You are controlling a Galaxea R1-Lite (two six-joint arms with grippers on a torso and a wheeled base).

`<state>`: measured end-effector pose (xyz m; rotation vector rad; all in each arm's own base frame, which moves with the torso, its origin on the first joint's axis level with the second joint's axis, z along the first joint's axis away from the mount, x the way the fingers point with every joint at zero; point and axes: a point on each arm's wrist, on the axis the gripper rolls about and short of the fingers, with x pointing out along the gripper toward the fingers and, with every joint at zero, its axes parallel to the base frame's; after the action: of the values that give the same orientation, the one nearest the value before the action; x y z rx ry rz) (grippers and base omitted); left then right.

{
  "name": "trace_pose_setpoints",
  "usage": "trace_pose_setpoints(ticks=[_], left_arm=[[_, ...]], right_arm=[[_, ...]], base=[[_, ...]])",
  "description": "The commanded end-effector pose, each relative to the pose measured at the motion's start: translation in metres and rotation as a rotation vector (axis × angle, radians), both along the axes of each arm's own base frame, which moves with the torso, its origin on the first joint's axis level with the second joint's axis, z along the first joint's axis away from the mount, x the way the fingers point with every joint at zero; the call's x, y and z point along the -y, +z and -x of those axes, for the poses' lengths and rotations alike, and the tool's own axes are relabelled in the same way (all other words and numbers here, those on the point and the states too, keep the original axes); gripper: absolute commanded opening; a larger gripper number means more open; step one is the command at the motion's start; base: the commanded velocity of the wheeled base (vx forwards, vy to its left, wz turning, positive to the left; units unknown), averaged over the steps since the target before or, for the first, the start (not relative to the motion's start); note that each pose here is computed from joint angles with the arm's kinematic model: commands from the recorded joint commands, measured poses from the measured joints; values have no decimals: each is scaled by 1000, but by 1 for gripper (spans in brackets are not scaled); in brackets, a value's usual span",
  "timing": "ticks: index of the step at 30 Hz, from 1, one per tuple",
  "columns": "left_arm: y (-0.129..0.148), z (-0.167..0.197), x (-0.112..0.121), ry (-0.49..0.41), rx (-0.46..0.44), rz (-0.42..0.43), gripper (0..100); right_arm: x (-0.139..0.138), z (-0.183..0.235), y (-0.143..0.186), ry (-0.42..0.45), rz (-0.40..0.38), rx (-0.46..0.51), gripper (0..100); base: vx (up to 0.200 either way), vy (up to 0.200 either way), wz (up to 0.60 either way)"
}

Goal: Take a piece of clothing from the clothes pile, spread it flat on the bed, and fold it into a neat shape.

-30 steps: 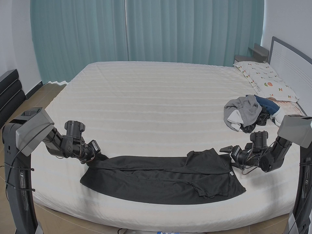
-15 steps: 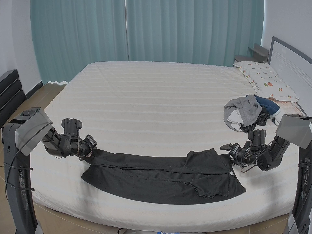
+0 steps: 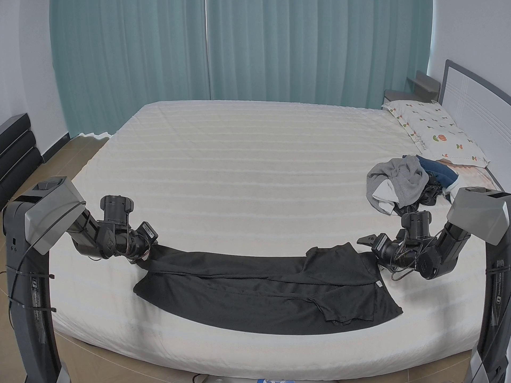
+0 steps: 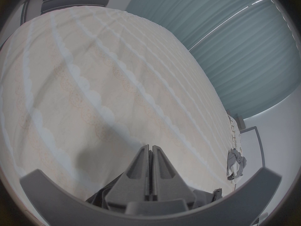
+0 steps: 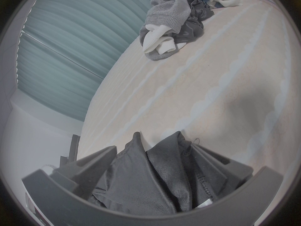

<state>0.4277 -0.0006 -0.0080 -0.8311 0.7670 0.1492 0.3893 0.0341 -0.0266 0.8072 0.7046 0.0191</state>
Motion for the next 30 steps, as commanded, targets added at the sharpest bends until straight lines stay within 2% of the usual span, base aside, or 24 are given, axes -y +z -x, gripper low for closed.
trace_pose_setpoints(ticks=[1,12,23,24,27,28,30], left_arm=[[0,0,0,0,1,0,0],[0,0,0,0,1,0,0],[0,1,0,-2,-2,0,0],[0,1,0,-2,-2,0,0],[0,1,0,-5,-2,6,0],[0,1,0,-5,-2,6,100],[1,2,-4,8,-3,19,100]], right_arm=[[-1,-2,-1,2,1,3,0],[10,-16,7,-56,18,42,0],[11,-15,-1,-58,20,19,0],[11,-15,-1,-58,20,19,100],[11,-15,1,-59,15,27,100],[11,-15,1,-59,15,27,100],[16,-12,8,-73,9,36,100]], base=[[0,0,0],[0,0,0],[0,0,0],[0,0,0],[0,0,0],[0,0,0],[0,0,0]])
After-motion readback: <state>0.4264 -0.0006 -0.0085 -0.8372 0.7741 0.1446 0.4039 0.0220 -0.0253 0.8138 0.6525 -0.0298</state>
